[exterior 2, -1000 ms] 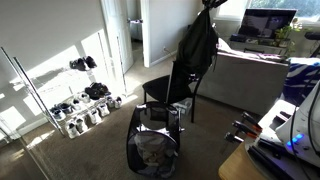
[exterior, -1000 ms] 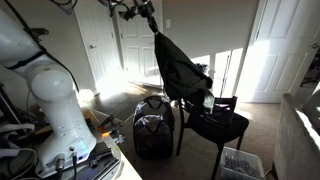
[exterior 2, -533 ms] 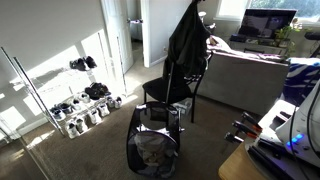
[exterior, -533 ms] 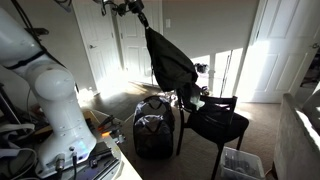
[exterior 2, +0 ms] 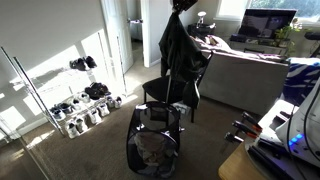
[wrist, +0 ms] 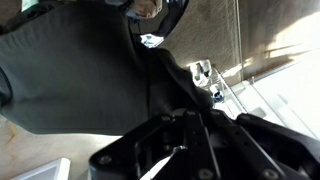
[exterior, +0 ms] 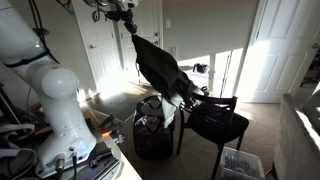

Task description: Put the black jersey in the laundry basket

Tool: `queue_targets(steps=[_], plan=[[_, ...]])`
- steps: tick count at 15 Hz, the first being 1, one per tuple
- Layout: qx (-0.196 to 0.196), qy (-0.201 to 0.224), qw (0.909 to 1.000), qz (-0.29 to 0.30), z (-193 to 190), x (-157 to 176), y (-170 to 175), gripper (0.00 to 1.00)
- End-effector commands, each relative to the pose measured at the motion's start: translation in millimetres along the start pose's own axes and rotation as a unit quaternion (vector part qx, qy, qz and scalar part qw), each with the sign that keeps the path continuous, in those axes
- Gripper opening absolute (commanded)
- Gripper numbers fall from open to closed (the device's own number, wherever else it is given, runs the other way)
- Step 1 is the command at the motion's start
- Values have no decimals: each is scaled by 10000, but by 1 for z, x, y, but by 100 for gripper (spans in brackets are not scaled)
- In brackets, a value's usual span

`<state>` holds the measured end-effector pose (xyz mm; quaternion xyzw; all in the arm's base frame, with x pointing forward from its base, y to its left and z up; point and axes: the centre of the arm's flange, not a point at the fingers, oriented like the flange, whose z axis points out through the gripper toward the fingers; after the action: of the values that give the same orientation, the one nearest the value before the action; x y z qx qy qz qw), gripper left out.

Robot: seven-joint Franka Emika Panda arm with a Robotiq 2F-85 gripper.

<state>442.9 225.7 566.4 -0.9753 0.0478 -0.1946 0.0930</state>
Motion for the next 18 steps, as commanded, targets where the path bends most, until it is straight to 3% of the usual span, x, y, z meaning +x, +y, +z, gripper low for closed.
queue_targets(steps=[1,4,8,18], plan=[[409,-550,9957,-621,19,8,7,4],[600,-881,9918,-708,41,13,23,4],[488,-1099,9922,-322,63,21,51,4],[368,-1039,9935,-296,70,18,51,5]])
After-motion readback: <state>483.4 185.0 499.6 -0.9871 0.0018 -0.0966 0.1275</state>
